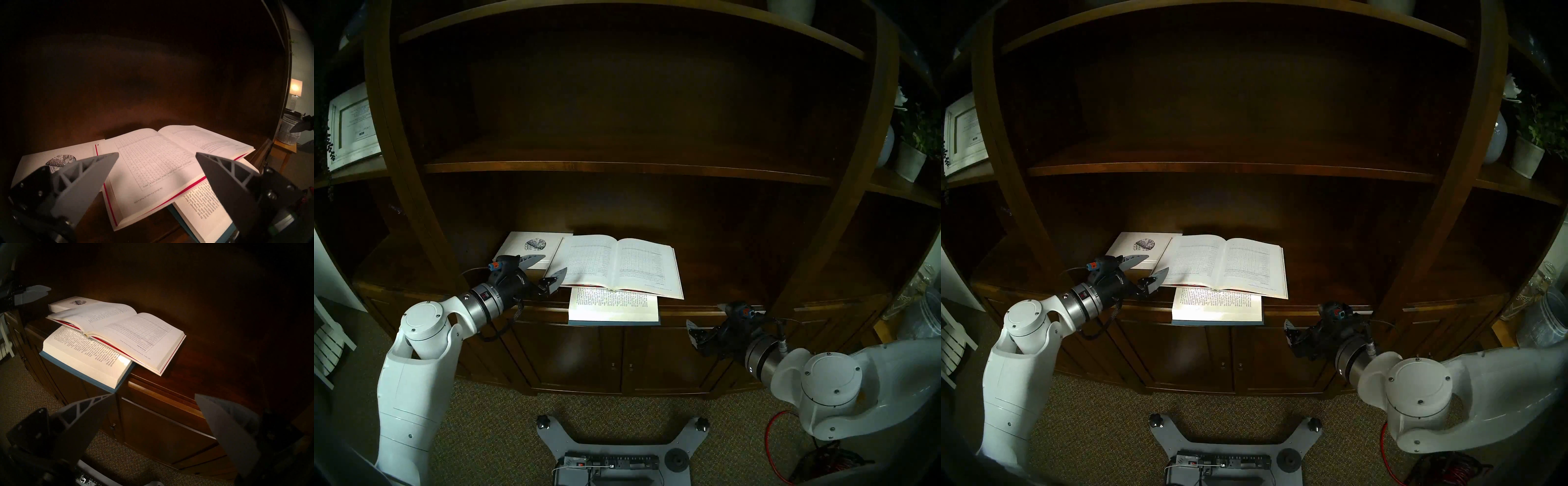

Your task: Close the books and align them horizontally on the shelf

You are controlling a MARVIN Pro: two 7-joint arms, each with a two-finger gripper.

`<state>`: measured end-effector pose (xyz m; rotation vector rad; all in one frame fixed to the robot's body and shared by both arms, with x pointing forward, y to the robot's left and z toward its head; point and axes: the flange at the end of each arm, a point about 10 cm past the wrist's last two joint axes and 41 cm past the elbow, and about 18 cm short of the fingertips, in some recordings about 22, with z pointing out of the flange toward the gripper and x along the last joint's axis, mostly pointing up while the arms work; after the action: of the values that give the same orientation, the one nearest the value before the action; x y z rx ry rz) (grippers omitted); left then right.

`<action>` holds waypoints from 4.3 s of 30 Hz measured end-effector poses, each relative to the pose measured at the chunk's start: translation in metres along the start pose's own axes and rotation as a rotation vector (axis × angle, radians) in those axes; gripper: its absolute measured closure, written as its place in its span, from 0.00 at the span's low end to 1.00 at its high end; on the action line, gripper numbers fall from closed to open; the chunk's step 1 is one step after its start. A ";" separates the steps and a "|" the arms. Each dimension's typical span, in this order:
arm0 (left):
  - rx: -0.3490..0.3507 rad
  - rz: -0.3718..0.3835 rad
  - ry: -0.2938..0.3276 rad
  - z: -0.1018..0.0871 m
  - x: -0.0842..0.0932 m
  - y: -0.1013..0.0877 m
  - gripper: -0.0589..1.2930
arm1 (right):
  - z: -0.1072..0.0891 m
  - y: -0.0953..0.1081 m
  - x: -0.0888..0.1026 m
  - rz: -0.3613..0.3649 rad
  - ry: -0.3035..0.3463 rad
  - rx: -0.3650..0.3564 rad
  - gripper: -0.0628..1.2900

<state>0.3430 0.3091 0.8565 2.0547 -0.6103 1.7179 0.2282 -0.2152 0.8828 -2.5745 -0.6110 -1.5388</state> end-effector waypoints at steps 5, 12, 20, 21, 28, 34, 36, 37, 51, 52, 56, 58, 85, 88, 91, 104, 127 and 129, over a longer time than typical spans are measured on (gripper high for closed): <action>0.014 0.001 -0.056 -0.018 -0.013 0.000 0.04 | 0.000 0.000 0.000 0.000 0.000 0.000 0.04; 0.034 0.010 -0.129 -0.029 -0.038 -0.003 0.04 | 0.000 0.000 0.000 0.000 0.000 0.000 0.04; 0.061 -0.014 -0.210 -0.012 -0.074 -0.009 0.04 | 0.000 0.000 0.000 0.000 0.000 0.000 0.04; 0.064 -0.015 -0.214 -0.009 -0.076 -0.009 0.04 | 0.000 0.000 0.000 0.000 0.000 0.000 0.04; 0.087 -0.010 -0.214 0.009 -0.077 -0.013 0.04 | 0.000 0.000 0.000 0.000 0.000 0.000 0.04; 0.101 -0.004 -0.193 0.023 -0.069 -0.018 0.04 | 0.000 0.000 0.000 0.000 -0.001 0.000 0.04; 0.104 -0.004 -0.189 0.027 -0.068 -0.020 0.04 | 0.000 0.000 0.000 0.000 -0.001 0.000 0.04; 0.105 -0.004 -0.188 0.029 -0.067 -0.021 0.04 | 0.000 0.000 0.000 0.000 -0.001 0.000 0.04; 0.094 0.003 -0.122 0.050 -0.051 -0.021 0.04 | 0.000 0.000 0.000 0.000 -0.001 0.000 0.04; 0.090 0.005 -0.113 0.050 -0.048 -0.020 0.04 | 0.000 0.000 0.000 0.000 -0.001 0.000 0.04; 0.070 0.018 -0.065 0.050 -0.030 -0.016 0.04 | 0.000 0.000 0.000 0.000 -0.001 0.000 0.04; 0.064 0.022 -0.050 0.050 -0.025 -0.015 0.04 | 0.000 0.000 0.000 0.000 -0.001 0.000 0.04; -0.104 0.064 0.063 0.093 0.057 0.071 0.04 | 0.000 0.000 0.000 0.000 -0.001 0.000 0.04; -0.120 0.069 0.066 0.099 0.061 0.082 0.04 | 0.000 0.000 0.000 0.000 -0.001 0.000 0.04; -0.113 0.069 0.067 0.101 0.066 0.086 0.04 | 0.000 0.000 0.000 0.000 -0.001 0.000 0.04; 0.026 0.008 0.064 0.061 0.064 0.007 0.04 | 0.000 0.000 0.000 0.000 -0.001 0.000 0.04; -0.185 -0.128 0.053 -0.040 0.021 -0.057 0.04 | 0.000 0.000 0.000 0.000 -0.001 -0.001 0.04; -0.210 -0.126 0.048 -0.047 0.015 -0.059 0.04 | 0.000 0.000 0.000 0.000 -0.001 -0.001 0.04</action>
<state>0.3402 0.3829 0.8783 1.8609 -0.6043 1.5569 0.2281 -0.2152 0.8826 -2.5761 -0.6102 -1.5374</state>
